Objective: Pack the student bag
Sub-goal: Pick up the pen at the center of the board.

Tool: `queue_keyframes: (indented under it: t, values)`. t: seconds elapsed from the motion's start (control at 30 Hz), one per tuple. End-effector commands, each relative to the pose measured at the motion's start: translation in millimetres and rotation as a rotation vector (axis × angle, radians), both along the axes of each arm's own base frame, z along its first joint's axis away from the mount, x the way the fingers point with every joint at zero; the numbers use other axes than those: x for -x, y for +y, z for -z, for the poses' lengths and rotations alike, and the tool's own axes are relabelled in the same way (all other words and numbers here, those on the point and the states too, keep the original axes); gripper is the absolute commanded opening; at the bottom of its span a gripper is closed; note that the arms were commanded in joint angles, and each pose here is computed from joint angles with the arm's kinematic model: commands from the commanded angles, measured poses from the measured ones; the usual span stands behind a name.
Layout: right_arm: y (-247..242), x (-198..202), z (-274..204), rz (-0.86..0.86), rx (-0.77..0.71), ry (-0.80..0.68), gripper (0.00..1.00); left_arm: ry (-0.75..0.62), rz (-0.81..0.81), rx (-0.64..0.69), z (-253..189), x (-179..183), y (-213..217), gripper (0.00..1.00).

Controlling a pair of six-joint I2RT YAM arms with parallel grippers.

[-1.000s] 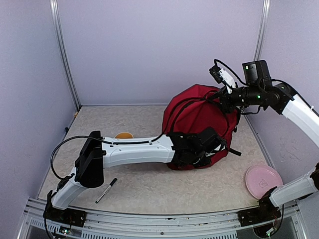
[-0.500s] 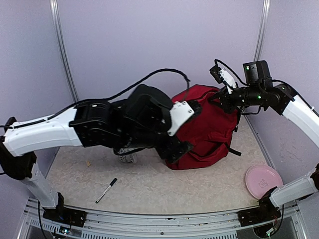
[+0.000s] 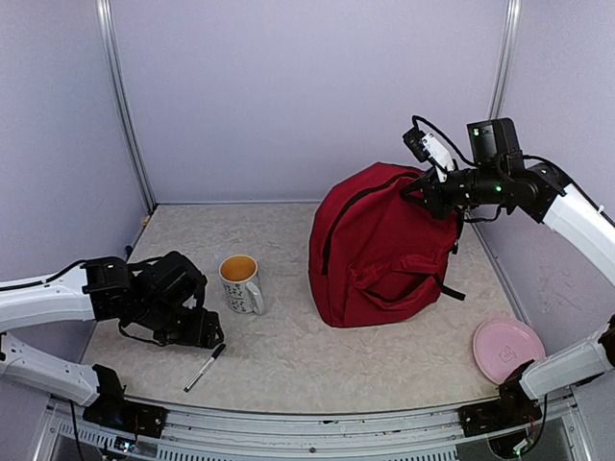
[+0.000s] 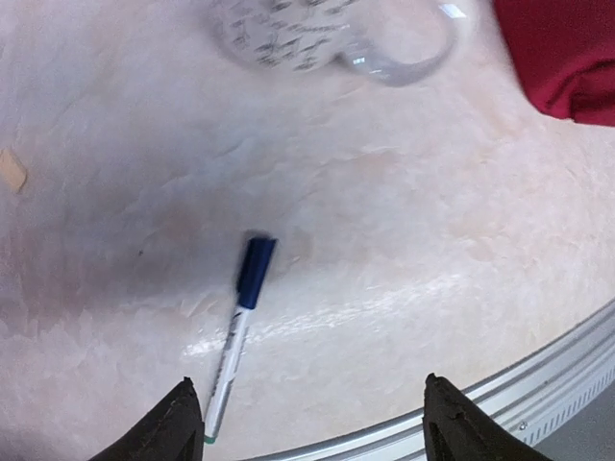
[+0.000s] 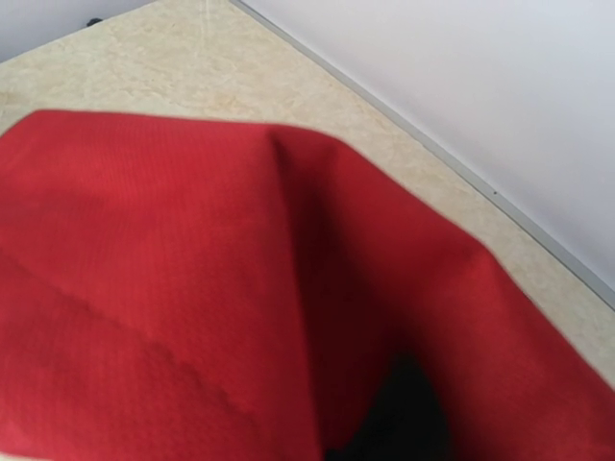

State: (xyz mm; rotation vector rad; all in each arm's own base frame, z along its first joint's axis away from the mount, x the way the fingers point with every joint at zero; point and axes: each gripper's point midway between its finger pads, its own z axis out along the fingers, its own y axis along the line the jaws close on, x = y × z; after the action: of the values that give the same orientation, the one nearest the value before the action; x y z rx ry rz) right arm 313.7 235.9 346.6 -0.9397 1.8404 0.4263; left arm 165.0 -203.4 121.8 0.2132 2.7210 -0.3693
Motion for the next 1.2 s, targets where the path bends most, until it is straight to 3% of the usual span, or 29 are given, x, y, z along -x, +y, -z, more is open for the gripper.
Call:
queue_keyframes:
  t: [0.0,0.13,0.27,0.53,0.97,1.17]
  values:
    - [2,-2,1,-0.010,-0.003,-0.014,0.11,0.164,-0.137,-0.108,46,20,34,0.77]
    - [1,-3,5,-0.007,0.011,-0.008,0.11,0.292,-0.043,-0.275,91,37,46,0.79]
    - [0,-1,7,-0.005,0.015,-0.002,0.11,0.282,-0.009,-0.371,105,25,50,0.77]
    - [-5,0,5,0.011,0.024,-0.014,0.12,0.338,0.070,-0.314,112,32,39,0.38]
    - [-5,1,1,0.012,0.015,-0.016,0.12,0.314,0.103,-0.294,109,22,33,0.10]
    - [-5,2,-5,0.010,0.006,-0.025,0.12,0.296,0.106,-0.278,102,18,29,0.04]
